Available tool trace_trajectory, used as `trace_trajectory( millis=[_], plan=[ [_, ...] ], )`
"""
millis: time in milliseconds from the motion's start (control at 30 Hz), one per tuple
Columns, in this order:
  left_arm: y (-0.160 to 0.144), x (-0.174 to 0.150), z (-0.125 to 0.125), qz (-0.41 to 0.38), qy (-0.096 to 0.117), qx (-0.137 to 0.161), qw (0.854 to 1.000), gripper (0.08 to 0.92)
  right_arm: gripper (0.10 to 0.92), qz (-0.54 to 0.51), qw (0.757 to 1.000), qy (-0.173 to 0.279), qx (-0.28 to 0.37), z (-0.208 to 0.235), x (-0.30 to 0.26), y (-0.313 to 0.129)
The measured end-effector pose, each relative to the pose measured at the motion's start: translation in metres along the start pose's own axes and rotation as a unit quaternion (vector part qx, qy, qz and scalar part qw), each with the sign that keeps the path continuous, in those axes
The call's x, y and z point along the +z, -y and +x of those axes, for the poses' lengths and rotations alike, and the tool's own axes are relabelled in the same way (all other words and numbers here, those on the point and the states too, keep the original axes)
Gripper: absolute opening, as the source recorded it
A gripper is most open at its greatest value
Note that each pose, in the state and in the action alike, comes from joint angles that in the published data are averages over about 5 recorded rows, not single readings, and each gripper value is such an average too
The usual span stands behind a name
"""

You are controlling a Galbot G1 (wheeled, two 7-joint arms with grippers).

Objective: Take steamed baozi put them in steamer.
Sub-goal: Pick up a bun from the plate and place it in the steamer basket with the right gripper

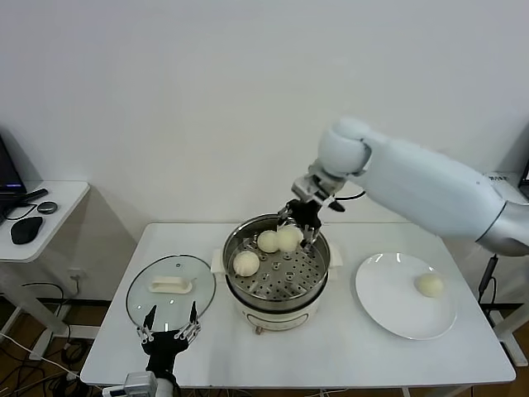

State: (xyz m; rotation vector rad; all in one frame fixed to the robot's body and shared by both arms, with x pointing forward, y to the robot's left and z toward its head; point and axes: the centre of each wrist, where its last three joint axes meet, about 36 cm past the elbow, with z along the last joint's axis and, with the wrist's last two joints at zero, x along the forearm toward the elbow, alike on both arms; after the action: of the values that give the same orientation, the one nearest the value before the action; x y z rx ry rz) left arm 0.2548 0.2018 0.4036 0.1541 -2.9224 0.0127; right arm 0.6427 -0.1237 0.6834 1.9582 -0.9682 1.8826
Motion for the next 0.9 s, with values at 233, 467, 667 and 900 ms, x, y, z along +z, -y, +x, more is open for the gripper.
trace_trajectory(
  millis=[233, 467, 667, 900],
  plan=[
    [-0.001, -0.002, -0.001, 0.003, 0.003, -0.001, 1.0, 0.823, 0.628, 0.112, 0.993, -0.012, -0.021, -0.036, -0.02, -0.007],
    [0.001, -0.001, -0.002, 0.005, 0.001, -0.001, 1.0, 0.823, 0.632, 0.213, 0.977, -0.017, -0.019, -0.064, -0.037, -0.009],
    [0.0, -0.002, -0.003, 0.008, 0.002, -0.003, 1.0, 0.823, 0.636, 0.283, 0.959, -0.011, -0.026, -0.081, -0.06, -0.01],
    [0.001, -0.002, -0.004, 0.012, 0.003, -0.003, 1.0, 0.823, 0.636, 0.335, 0.941, -0.002, -0.036, -0.093, -0.073, -0.015]
  ],
)
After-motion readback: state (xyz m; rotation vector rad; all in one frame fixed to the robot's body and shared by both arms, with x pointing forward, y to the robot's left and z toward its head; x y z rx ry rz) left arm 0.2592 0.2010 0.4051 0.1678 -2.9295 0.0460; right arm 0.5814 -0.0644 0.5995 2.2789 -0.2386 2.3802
